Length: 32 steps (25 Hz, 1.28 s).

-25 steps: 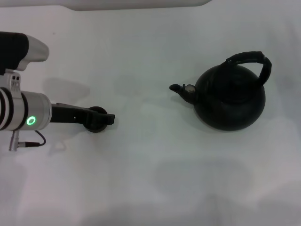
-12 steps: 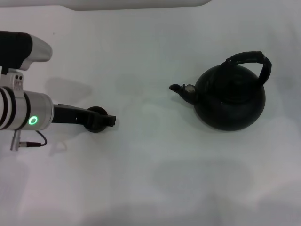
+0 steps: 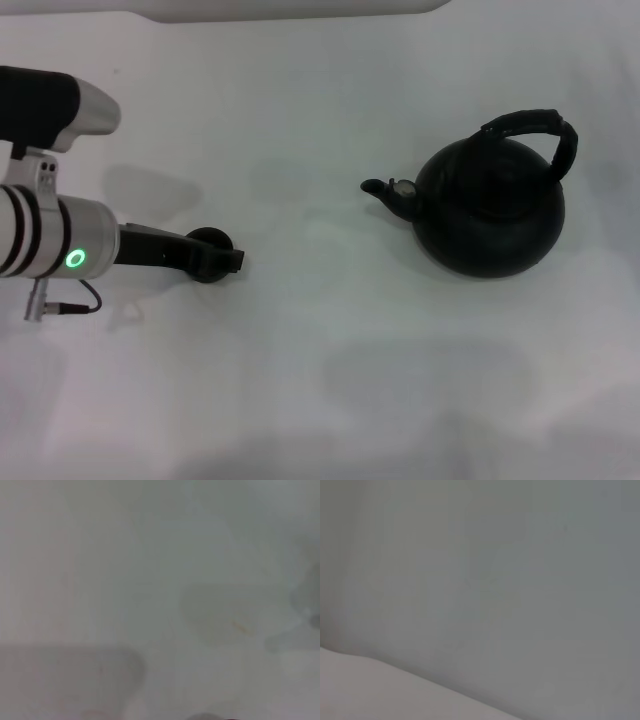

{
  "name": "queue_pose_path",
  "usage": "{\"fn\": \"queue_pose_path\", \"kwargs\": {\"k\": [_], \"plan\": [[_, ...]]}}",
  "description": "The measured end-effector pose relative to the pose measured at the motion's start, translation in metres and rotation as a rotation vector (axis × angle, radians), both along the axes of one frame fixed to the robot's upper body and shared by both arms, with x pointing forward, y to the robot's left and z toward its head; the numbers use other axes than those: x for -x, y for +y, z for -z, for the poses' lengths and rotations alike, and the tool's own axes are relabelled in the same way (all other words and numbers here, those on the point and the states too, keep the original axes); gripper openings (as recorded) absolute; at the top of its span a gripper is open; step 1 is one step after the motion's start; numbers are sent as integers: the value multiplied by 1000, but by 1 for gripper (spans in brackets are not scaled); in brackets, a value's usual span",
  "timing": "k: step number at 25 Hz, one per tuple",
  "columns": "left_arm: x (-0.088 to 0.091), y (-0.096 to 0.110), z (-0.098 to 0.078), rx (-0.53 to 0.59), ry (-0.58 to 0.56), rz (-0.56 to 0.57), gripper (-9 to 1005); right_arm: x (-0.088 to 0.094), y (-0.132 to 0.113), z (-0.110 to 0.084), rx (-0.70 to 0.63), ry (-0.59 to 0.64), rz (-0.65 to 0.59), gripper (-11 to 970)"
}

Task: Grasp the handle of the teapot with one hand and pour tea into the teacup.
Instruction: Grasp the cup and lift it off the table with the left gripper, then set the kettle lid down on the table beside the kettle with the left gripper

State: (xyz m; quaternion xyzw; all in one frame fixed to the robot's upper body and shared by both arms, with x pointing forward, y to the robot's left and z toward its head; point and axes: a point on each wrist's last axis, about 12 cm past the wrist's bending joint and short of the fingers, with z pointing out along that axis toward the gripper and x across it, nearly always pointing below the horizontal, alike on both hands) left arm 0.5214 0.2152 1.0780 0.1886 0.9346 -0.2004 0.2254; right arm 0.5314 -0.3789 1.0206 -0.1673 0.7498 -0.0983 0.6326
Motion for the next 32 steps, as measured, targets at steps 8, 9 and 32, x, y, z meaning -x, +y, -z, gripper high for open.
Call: {"fn": "queue_pose_path", "kwargs": {"k": [8, 9, 32], "plan": [[0, -3, -2, -22, -3, 11, 705, 0, 0, 0, 0, 3, 2, 871], [1, -2, -3, -26, -6, 14, 705, 0, 0, 0, 0, 3, 2, 871], [-14, 54, -19, 271, -529, 178, 704, -9, 4, -3, 11, -3, -10, 871]]}}
